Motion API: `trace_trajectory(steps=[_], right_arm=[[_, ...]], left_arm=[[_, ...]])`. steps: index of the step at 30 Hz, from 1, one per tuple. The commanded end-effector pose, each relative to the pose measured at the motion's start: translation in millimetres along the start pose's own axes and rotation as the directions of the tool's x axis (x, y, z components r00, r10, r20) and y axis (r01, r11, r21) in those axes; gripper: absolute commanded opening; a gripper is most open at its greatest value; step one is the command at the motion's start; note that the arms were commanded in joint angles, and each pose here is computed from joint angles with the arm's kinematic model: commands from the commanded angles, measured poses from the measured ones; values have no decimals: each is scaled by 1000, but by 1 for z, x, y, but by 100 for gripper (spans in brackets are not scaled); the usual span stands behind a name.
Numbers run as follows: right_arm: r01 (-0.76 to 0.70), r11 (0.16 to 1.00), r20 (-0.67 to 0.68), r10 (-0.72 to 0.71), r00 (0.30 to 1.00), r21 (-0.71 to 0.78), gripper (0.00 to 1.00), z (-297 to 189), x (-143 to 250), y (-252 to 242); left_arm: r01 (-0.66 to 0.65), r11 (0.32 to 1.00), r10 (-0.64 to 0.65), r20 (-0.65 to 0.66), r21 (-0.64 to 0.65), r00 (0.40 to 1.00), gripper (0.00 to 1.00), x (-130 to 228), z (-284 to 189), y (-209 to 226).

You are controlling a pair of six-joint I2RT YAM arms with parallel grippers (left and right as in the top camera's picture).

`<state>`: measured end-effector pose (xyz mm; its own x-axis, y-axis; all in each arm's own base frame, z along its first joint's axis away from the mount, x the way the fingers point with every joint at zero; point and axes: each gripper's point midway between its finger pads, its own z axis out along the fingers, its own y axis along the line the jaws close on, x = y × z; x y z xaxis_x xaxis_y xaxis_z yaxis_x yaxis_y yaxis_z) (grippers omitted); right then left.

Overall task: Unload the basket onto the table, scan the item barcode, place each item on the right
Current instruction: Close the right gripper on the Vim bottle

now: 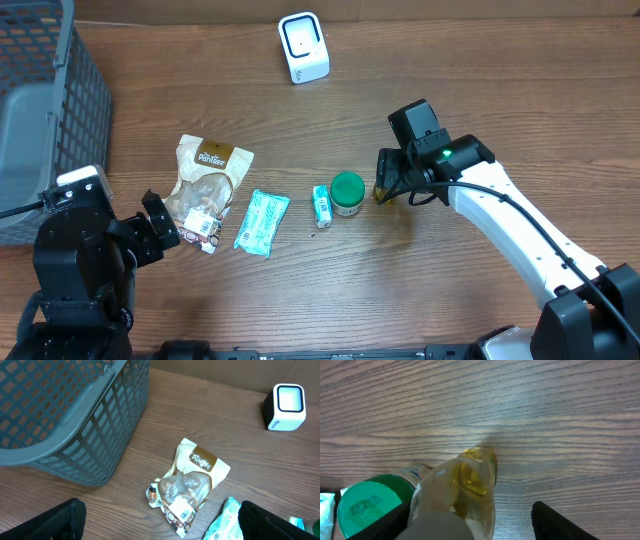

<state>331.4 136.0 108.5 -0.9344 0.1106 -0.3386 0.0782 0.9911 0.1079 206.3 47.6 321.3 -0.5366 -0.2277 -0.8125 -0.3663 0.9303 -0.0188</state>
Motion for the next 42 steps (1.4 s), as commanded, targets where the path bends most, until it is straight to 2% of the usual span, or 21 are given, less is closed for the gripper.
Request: trace_trajectory(steps=[1, 3, 12, 15, 17, 19, 42], right_arm=[[4, 1000, 5, -4, 1000, 28, 66, 2, 1, -6], [4, 1000, 5, -4, 1000, 28, 58, 2, 1, -6], [4, 1000, 3, -5, 1000, 29, 57, 2, 2, -6], [4, 1000, 3, -5, 1000, 30, 58, 2, 2, -6], [5, 1000, 3, -5, 1000, 30, 65, 2, 2, -6], [11, 1000, 5, -11, 1000, 28, 66, 2, 1, -6], [67, 998, 36, -67, 997, 14, 66, 2, -3, 5]], left_arm=[[10, 1000, -9, 14, -12, 1000, 99, -3, -2, 3], [10, 1000, -9, 14, -12, 1000, 99, -3, -2, 3], [9, 1000, -9, 14, -12, 1000, 100, -3, -2, 3], [10, 1000, -9, 14, -12, 1000, 100, -3, -2, 3], [10, 1000, -9, 14, -12, 1000, 100, -3, -2, 3], [10, 1000, -9, 14, -12, 1000, 100, -3, -2, 3], [9, 1000, -9, 13, -12, 1000, 99, -3, -2, 3]])
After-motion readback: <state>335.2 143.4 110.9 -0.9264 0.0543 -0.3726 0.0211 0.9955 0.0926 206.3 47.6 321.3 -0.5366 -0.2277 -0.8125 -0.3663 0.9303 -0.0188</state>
